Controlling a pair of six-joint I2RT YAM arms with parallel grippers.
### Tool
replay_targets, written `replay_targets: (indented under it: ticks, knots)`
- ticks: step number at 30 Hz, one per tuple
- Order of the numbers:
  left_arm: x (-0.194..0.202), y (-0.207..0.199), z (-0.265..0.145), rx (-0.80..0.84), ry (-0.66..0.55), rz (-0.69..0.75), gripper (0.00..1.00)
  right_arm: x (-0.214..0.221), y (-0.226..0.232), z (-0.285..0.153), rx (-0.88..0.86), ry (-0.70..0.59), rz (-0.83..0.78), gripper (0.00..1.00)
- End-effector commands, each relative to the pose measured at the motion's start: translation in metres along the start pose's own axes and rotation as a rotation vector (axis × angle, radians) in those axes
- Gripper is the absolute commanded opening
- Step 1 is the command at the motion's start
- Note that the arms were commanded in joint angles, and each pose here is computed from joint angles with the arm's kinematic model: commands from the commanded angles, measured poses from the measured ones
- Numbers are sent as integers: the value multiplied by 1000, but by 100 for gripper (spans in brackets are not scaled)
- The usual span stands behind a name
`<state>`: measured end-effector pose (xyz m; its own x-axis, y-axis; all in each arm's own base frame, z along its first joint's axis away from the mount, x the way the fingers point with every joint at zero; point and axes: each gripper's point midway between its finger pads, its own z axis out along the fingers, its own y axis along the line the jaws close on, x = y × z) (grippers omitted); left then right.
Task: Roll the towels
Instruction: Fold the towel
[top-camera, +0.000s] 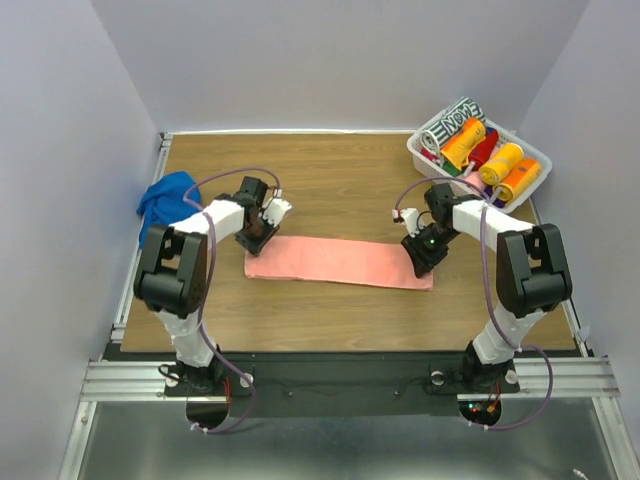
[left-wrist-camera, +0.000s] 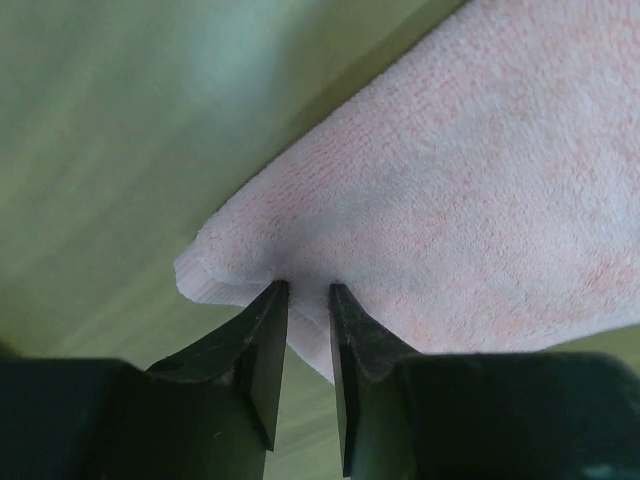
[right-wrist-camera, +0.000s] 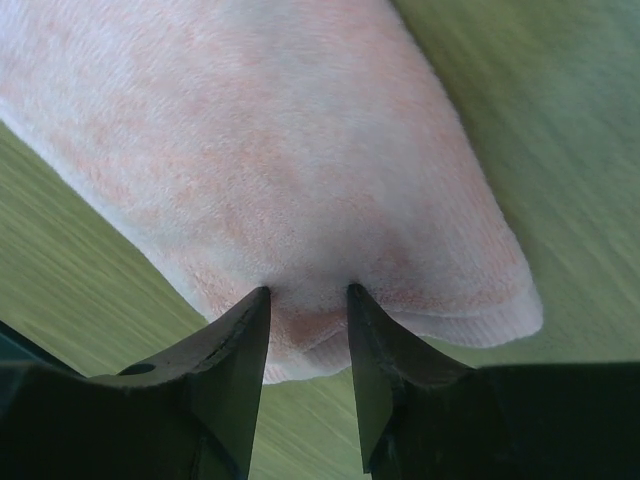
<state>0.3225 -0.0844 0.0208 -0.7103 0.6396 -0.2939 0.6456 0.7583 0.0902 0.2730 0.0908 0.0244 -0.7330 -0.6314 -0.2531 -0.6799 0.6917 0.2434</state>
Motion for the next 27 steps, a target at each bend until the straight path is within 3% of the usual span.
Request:
replay_targets:
  ticks: [1, 5, 7, 8, 12, 17, 20, 22, 27]
  knots:
    - [-43, 26, 22, -50, -55, -31, 34, 31, 28, 19, -53, 118, -24, 43]
    - [-109, 58, 34, -97, -149, -46, 36, 26, 65, 34, -127, 153, -72, 43]
    - [-154, 84, 34, -133, -234, -63, 43, 12, 93, 44, -191, 161, -120, 43]
    - [-185, 99, 28, -144, -303, -71, 45, 5, 109, 47, -236, 154, -107, 43]
    - [-234, 134, -23, -181, -455, -106, 56, -21, 151, 36, -370, 110, -120, 43]
    - [-244, 142, -97, -241, -564, -97, 61, -47, 160, -6, -349, -9, -183, 47]
    - [-224, 116, -89, -146, -544, -144, 61, -64, 154, -21, -305, -75, -198, 48]
    - [-208, 92, -80, -75, -522, -216, 54, -76, 142, -24, -273, -103, -189, 46]
    - [-185, 41, -60, 33, -492, -265, 45, -85, 103, -9, -159, -85, -166, 39]
